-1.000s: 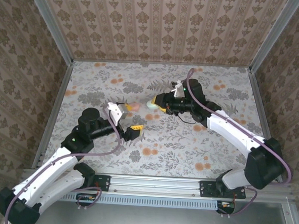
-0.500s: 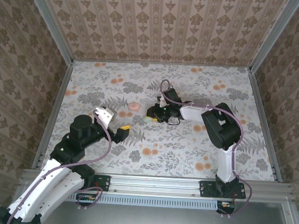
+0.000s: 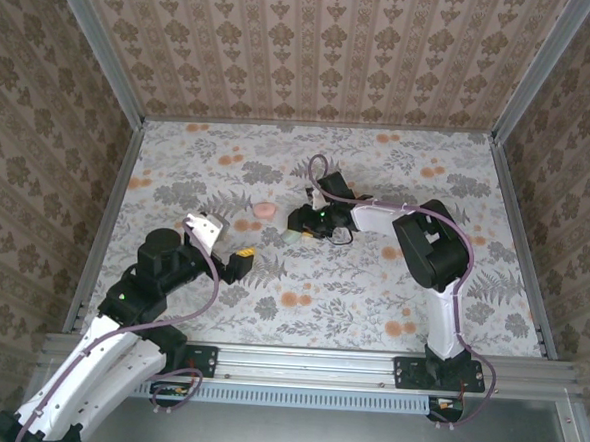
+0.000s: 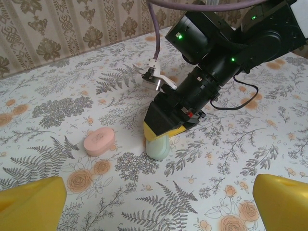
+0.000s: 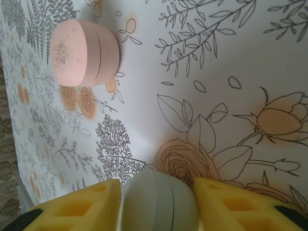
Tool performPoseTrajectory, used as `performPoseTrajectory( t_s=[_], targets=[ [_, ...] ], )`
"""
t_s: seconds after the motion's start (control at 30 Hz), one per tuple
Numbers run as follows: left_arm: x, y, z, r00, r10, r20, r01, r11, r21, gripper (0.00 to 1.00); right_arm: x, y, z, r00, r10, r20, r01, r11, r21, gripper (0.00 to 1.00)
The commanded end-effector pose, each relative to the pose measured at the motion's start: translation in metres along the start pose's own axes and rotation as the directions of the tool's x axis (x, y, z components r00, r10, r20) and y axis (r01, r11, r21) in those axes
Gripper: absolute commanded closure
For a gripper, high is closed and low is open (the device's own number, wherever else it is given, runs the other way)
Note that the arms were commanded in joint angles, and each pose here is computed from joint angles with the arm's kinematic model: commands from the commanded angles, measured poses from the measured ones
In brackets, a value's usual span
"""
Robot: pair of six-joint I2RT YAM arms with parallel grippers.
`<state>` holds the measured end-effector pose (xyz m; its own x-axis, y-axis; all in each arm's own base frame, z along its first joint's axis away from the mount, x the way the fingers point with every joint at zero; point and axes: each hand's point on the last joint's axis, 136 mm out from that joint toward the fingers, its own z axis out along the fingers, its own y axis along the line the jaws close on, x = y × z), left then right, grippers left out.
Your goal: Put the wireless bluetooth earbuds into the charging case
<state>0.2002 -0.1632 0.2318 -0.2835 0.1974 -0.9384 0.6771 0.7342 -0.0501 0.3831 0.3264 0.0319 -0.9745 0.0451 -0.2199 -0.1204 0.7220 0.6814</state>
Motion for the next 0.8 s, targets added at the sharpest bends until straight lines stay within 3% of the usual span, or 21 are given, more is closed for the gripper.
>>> performPoseTrajectory(
  t_s=[0.0, 0.3, 0.53, 0.63, 0.77],
  targets=[
    [0.002, 0.003, -0.001, 1.0, -0.021, 0.003, 0.021, 1.0, -0.01, 0.0, 0.011, -0.015, -0.009, 1.0, -0.022, -0.013, 0.023, 0.995, 0.095, 0.52],
    [0.001, 0.006, 0.0, 1.0, -0.028, 0.01, 0.029, 0.999, -0.028, 0.0, 0.006, -0.006, -0.07, 0.985, -0.146, 0.089, 0.125, 0.97, 0.207, 0.45],
    [0.011, 0.046, 0.001, 0.996, -0.088, -0.014, 0.082, 0.971, -0.226, 0.0, -0.005, -0.014, -0.152, 0.921, -0.294, 0.254, 0.187, 0.908, 0.375, 0.29],
    [0.018, 0.079, -0.001, 0.99, -0.134, -0.038, 0.113, 0.931, -0.348, 0.0, -0.013, -0.034, -0.199, 0.88, -0.323, 0.347, 0.13, 0.868, 0.479, 0.2],
    [0.029, 0.126, 0.0, 0.968, -0.249, -0.012, 0.218, 0.869, -0.444, 0.0, -0.02, -0.077, -0.267, 0.806, -0.307, 0.507, -0.053, 0.815, 0.577, 0.02]
  ],
)
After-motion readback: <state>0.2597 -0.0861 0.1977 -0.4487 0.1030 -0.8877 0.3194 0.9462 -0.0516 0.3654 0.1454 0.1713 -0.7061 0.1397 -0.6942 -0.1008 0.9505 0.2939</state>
